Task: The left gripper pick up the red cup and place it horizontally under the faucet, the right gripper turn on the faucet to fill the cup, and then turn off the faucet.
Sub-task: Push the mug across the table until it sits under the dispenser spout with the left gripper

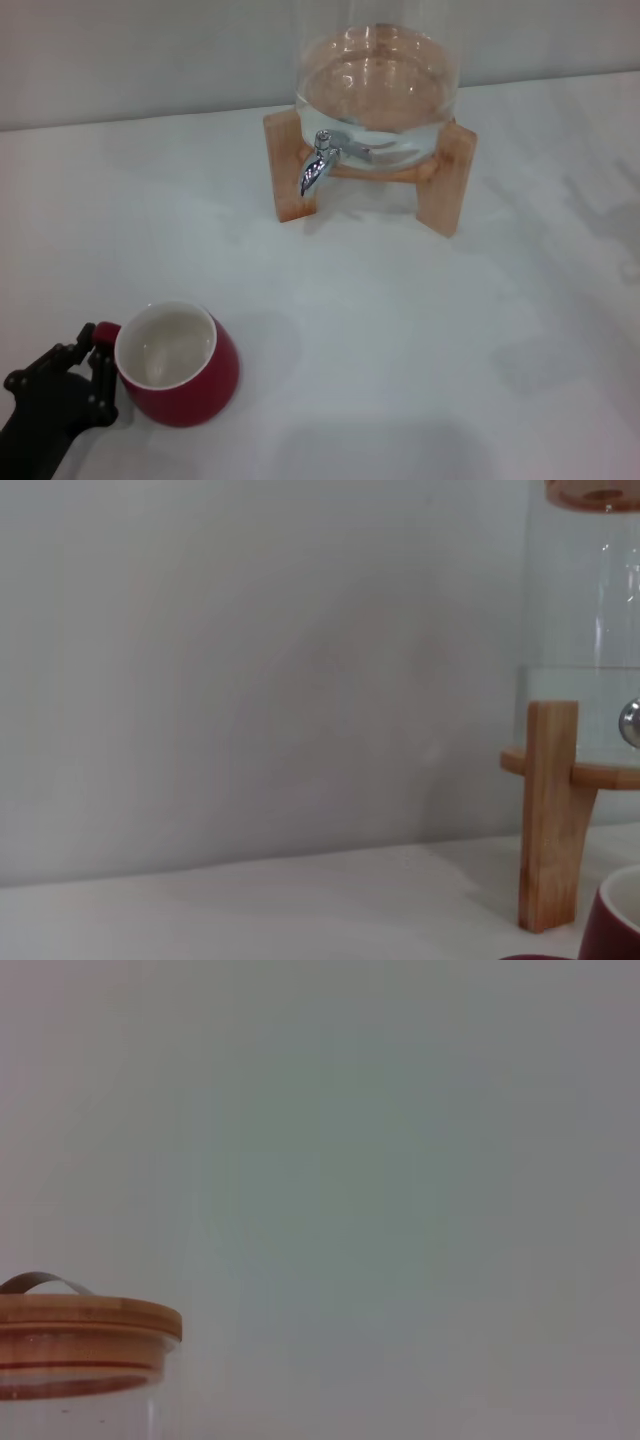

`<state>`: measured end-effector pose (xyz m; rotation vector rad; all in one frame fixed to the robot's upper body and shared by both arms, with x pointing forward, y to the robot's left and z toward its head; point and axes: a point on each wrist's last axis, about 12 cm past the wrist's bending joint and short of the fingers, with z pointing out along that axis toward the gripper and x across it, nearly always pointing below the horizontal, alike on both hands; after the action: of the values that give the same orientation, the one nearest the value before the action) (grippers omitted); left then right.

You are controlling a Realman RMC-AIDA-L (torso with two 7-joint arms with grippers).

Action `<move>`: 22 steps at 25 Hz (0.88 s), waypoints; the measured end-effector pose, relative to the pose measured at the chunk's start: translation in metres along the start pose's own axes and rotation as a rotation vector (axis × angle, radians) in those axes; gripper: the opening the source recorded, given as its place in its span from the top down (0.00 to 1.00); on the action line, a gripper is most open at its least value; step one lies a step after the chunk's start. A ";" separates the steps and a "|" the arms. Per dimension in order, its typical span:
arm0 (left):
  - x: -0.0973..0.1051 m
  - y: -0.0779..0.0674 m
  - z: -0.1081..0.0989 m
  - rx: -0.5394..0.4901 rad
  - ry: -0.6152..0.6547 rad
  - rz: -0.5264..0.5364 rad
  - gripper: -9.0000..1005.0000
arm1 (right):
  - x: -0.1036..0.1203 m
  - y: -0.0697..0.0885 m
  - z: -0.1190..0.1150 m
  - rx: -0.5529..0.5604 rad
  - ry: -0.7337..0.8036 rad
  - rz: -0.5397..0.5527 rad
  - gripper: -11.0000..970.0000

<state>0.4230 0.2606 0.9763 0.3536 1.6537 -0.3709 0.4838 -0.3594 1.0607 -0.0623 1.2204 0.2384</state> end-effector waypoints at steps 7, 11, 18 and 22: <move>-0.006 0.005 0.012 0.014 -0.016 0.012 0.86 | 0.001 0.001 -0.001 -0.005 0.004 0.015 0.11; -0.011 0.013 0.022 0.023 -0.020 0.011 0.86 | 0.001 0.003 -0.002 -0.019 0.002 0.034 0.11; -0.022 0.026 0.041 0.051 -0.021 -0.026 0.86 | 0.003 0.008 -0.002 -0.049 0.017 0.054 0.11; -0.028 0.033 0.052 0.063 -0.014 -0.036 0.86 | 0.004 0.010 0.000 -0.064 0.020 0.065 0.11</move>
<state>0.4869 0.2670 0.9973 0.3674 1.6388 -0.4524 0.4826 -0.3487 1.0582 -0.0809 1.2355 0.3342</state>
